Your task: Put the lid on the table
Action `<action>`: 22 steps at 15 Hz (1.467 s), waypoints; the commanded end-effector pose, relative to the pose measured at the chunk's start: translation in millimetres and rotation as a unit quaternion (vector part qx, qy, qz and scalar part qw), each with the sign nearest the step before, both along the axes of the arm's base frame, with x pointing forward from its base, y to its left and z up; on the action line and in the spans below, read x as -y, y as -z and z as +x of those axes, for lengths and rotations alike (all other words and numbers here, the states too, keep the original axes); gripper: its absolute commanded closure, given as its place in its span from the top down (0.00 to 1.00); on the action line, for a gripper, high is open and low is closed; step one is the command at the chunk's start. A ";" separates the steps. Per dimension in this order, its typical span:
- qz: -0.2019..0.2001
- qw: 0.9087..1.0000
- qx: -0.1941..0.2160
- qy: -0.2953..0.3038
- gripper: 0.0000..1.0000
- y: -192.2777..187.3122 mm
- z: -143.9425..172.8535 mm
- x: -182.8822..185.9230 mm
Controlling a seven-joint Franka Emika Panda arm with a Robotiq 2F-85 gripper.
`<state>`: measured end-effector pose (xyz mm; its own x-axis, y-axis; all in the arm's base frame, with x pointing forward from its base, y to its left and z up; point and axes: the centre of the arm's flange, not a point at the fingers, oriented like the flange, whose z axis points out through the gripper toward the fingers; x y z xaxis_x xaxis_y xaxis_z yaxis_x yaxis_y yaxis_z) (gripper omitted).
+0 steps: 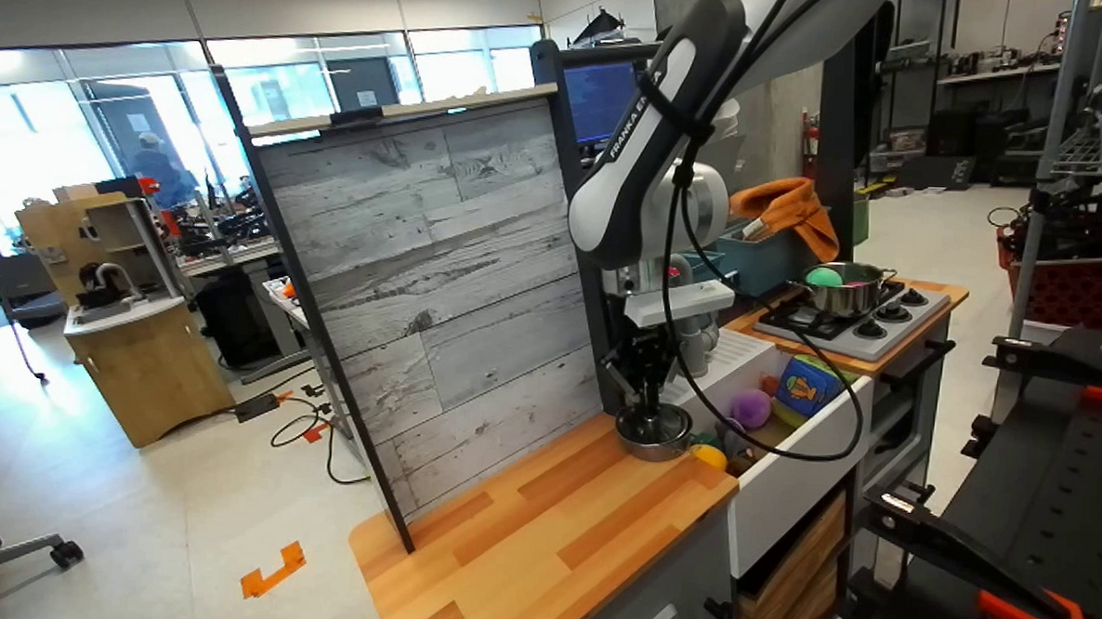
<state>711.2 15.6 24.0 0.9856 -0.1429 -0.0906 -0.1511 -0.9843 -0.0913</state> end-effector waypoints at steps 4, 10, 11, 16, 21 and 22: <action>0.003 1.000 -0.015 0.020 0.00 8.5 13.8 -10.8; -0.001 0.999 -0.037 0.024 0.00 23.3 16.3 -26.8; -0.001 0.999 -0.038 0.023 0.00 26.4 17.1 -28.9; -0.004 0.999 -0.037 0.021 0.26 26.2 15.3 -34.4; 0.004 0.999 -0.046 0.020 0.55 15.3 9.3 -35.0; 0.004 0.999 -0.048 0.018 0.63 15.4 7.4 -35.6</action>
<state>711.6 27.6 19.1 0.9687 -0.1883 -0.1618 -0.2028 -0.9761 -0.0783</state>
